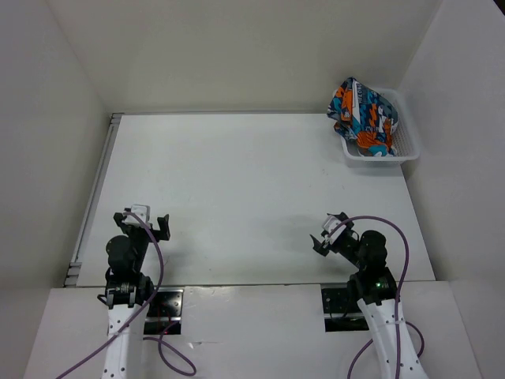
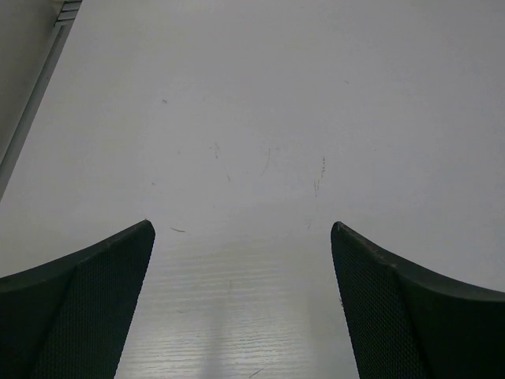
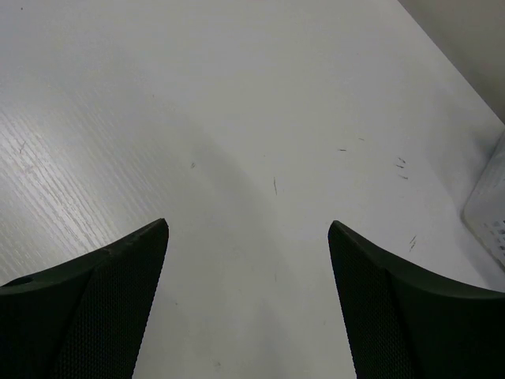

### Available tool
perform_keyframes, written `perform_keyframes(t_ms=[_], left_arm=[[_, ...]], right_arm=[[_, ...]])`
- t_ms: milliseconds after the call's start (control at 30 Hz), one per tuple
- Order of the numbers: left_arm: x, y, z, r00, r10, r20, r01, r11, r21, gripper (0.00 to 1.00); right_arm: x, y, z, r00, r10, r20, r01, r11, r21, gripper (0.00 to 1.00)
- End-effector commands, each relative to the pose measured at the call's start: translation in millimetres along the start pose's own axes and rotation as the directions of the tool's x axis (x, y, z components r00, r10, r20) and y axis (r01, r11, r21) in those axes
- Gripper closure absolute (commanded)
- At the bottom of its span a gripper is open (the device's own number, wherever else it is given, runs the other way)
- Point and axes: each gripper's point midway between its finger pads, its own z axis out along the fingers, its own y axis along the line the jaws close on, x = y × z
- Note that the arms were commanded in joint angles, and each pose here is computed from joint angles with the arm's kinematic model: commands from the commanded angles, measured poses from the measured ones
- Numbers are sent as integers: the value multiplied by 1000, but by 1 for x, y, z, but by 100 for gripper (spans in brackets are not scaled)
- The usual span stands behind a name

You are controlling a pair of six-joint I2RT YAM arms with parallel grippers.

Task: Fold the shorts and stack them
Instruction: Grab the shorts from the pile

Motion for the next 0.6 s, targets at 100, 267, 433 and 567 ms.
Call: perform_keyframes(t_ms=[100,267,433,567], left_arm=[[-16,-23,-2,997,13,74,-23,991,133,1],[-30,-11,0,992,23,123,-31,997,68,1],[-56,-37,-4,971,39,235,-90,974,210,1],[26,-110,-55,981,-49,-186,151,795,587,1]], right_arm=[[-7,1,0,999,-26,29,26,1000,-10,13],[-14,-6,0,998,-46,52,45,999,19,12],[-17,3,6,978,-177,110,182,983,-37,1],[-36,2,8,859,-465,215,481,876,-24,0]])
